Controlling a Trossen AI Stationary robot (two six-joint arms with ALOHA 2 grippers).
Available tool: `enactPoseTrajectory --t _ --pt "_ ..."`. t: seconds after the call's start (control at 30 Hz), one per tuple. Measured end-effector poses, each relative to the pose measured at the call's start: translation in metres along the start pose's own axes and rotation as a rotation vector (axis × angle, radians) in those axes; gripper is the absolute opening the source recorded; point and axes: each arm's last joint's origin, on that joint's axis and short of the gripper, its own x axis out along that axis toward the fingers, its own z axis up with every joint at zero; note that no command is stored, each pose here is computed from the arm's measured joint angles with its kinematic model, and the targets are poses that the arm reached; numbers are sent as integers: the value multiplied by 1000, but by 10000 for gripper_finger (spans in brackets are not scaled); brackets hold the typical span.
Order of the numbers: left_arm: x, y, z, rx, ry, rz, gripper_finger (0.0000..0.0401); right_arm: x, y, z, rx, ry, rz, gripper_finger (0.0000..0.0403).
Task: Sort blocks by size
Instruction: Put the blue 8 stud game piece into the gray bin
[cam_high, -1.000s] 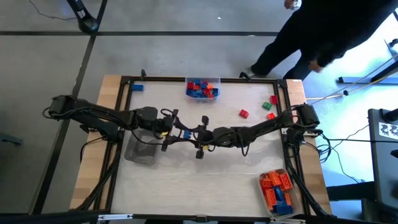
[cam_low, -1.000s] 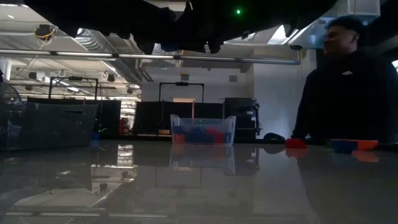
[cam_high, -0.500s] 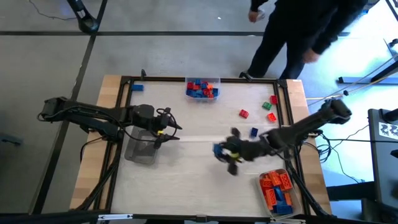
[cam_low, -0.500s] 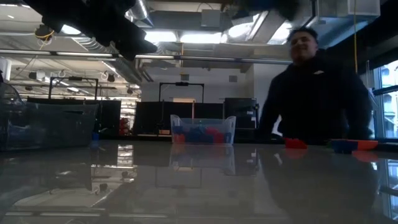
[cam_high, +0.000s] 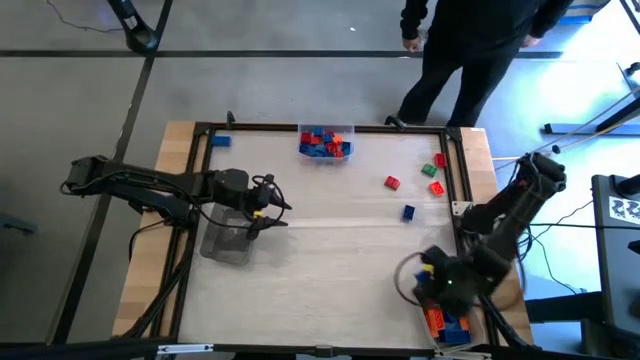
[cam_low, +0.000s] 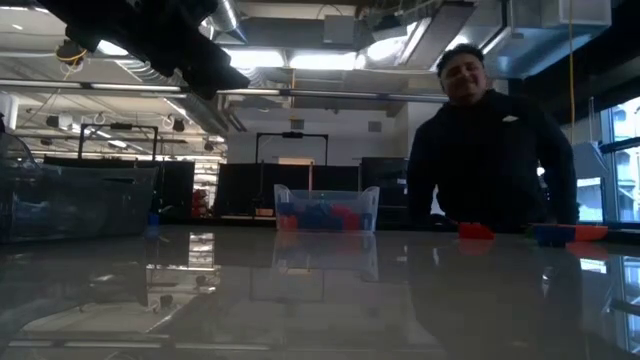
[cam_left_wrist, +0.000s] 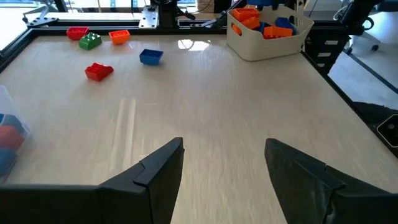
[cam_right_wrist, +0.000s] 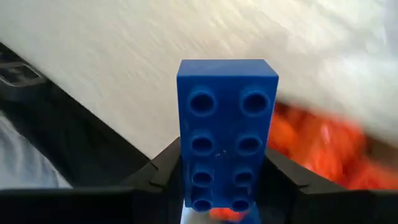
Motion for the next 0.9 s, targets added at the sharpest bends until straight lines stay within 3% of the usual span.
enactPoseTrajectory --t 0.37,0.57,0.73,0.9 --pt "0 0 -2 -2 17 -1 214 -5 -24 -59 176 100 -54 161" --pt "0 0 -2 -2 17 -1 214 -2 -26 -57 176 68 -84 216" --pt "0 0 -2 -33 20 -1 214 -1 -24 -55 200 164 -153 268" --pt "-4 4 0 -51 16 39 214 0 -20 -47 158 215 -176 295"
